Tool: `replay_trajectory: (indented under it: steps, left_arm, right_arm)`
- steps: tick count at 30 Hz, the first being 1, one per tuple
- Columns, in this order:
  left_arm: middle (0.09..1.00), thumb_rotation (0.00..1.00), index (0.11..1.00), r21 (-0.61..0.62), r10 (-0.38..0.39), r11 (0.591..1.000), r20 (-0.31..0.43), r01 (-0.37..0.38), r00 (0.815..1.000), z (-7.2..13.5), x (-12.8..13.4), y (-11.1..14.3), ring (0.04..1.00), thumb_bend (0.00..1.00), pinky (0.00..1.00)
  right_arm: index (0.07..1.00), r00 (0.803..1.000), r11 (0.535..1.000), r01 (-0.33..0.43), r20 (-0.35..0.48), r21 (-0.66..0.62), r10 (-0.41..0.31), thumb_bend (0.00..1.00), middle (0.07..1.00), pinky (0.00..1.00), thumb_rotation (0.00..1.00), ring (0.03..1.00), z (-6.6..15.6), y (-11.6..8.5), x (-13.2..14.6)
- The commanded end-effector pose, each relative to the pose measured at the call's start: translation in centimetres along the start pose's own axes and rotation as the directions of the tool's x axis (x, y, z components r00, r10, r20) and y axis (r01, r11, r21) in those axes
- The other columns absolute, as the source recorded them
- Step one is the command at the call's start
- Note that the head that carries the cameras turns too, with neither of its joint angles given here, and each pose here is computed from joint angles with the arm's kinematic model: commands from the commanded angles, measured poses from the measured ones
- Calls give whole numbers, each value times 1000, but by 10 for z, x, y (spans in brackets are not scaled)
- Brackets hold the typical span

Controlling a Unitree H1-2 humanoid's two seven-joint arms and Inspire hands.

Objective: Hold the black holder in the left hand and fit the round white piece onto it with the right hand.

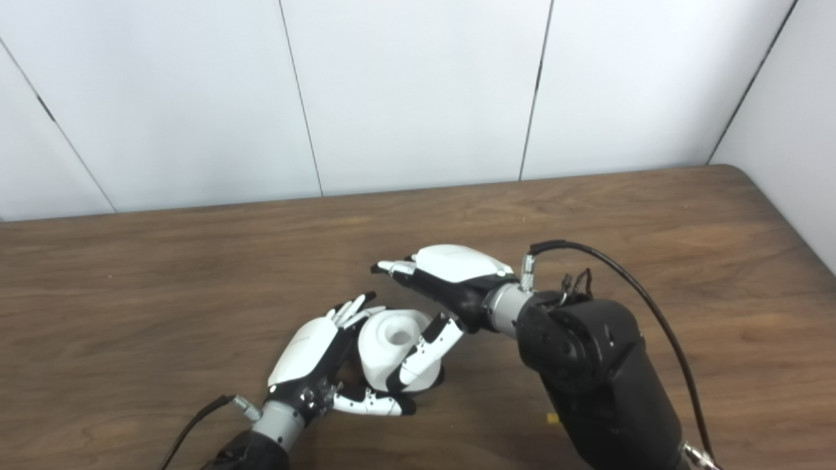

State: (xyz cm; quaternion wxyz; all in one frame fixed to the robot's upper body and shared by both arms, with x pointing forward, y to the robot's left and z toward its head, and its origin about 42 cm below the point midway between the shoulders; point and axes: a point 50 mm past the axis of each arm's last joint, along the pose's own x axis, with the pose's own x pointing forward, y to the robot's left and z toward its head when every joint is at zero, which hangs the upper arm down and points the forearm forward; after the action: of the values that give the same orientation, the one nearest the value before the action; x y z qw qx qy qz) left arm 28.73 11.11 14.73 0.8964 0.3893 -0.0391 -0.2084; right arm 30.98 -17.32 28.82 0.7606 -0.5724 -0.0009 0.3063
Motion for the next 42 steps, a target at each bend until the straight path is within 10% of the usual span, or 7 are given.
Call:
replay_trajectory:
  steps: [1,14,20,31,42]
  left_arm:
    - [1000,226,885,-32,-53,998,-68,51,996,-9,-2,0,1000,1000,1000]
    - [1000,235,997,-200,-129,974,-76,112,989,-24,-3,28,1000,1000,1000]
    - [1000,290,1000,-306,-192,937,-49,169,980,-32,-5,43,1000,1000,1000]
    - [1000,330,1000,-344,-218,918,-25,196,976,-40,-12,69,1000,1000,1000]
    - [1000,253,971,-434,83,899,43,-56,996,-74,-53,93,1000,1000,943]
  right_arm:
    - [973,998,998,-57,17,7,57,1000,950,1000,524,998,3,-11,-2]
    - [1000,996,991,-76,47,106,71,1000,993,999,554,1000,-9,-16,0]
    - [997,998,984,-50,55,171,41,1000,908,637,552,855,-20,-20,-6]
    - [995,999,972,-20,44,235,10,1000,930,683,599,850,-43,-27,-20]
    - [991,990,841,98,32,532,-136,1000,987,884,592,974,-96,12,-56]
